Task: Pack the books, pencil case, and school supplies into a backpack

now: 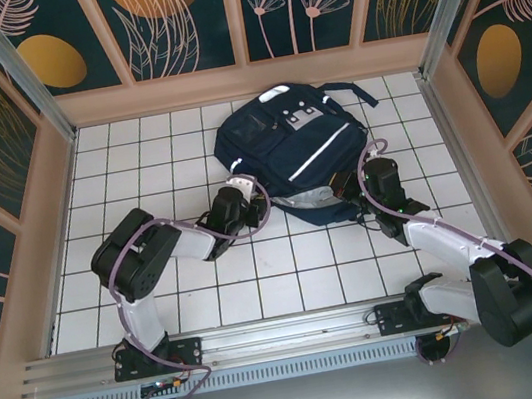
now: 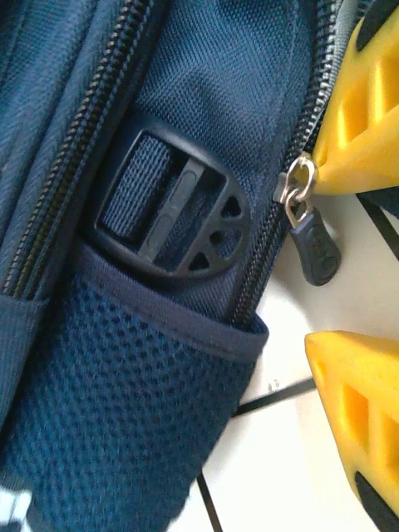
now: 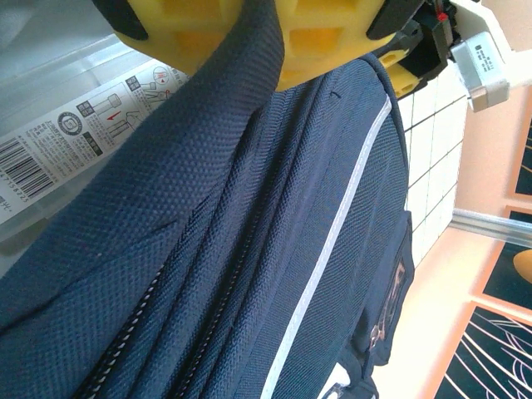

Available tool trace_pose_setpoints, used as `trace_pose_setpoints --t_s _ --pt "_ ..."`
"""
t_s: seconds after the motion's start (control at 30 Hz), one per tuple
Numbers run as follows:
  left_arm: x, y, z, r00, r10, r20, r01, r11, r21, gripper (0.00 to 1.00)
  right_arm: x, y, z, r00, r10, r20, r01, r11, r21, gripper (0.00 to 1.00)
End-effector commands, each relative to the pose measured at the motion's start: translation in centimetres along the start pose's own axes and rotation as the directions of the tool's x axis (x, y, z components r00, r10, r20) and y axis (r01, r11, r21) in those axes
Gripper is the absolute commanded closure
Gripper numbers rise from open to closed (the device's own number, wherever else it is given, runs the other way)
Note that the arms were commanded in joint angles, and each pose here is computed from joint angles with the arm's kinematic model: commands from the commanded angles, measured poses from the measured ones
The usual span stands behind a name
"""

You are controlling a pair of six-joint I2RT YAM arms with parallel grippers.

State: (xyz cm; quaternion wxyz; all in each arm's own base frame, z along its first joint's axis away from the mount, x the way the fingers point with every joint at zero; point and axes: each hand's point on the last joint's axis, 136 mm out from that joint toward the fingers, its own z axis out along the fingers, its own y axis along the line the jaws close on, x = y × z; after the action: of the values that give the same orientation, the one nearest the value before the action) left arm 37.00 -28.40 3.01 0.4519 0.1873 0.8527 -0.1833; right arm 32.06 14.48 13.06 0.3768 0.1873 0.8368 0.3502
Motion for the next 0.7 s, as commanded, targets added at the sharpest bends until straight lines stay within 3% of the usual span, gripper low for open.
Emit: trace_pose_setpoints --t_s 0.0,0.13,0.33,0.67 --pt "-0.7 -1.2 0.7 0.999 0.018 0.026 -0.02 0.998 0.064 0.58 -0.6 1.1 -0.1 1.0 -0.012 0.025 0.013 0.998 -0.056 0.93" --pt "-1.2 -1.3 0.2 0.999 0.034 0.032 -0.036 0.997 0.063 0.84 -0.4 0.9 0.0 1.0 -0.01 0.02 0.011 0.999 -0.05 0.92" --pt "-2.0 -1.5 -2.3 0.998 0.059 0.036 -0.061 0.997 0.048 0.99 -0.4 1.0 0.2 1.0 -0.01 0.024 0.011 0.999 -0.05 0.91" --pt "-1.6 -3.7 -4.1 0.998 0.062 0.02 -0.064 0.993 0.094 1.0 -0.2 1.4 0.6 1.0 -0.008 0.01 0.008 0.998 -0.067 0.9"
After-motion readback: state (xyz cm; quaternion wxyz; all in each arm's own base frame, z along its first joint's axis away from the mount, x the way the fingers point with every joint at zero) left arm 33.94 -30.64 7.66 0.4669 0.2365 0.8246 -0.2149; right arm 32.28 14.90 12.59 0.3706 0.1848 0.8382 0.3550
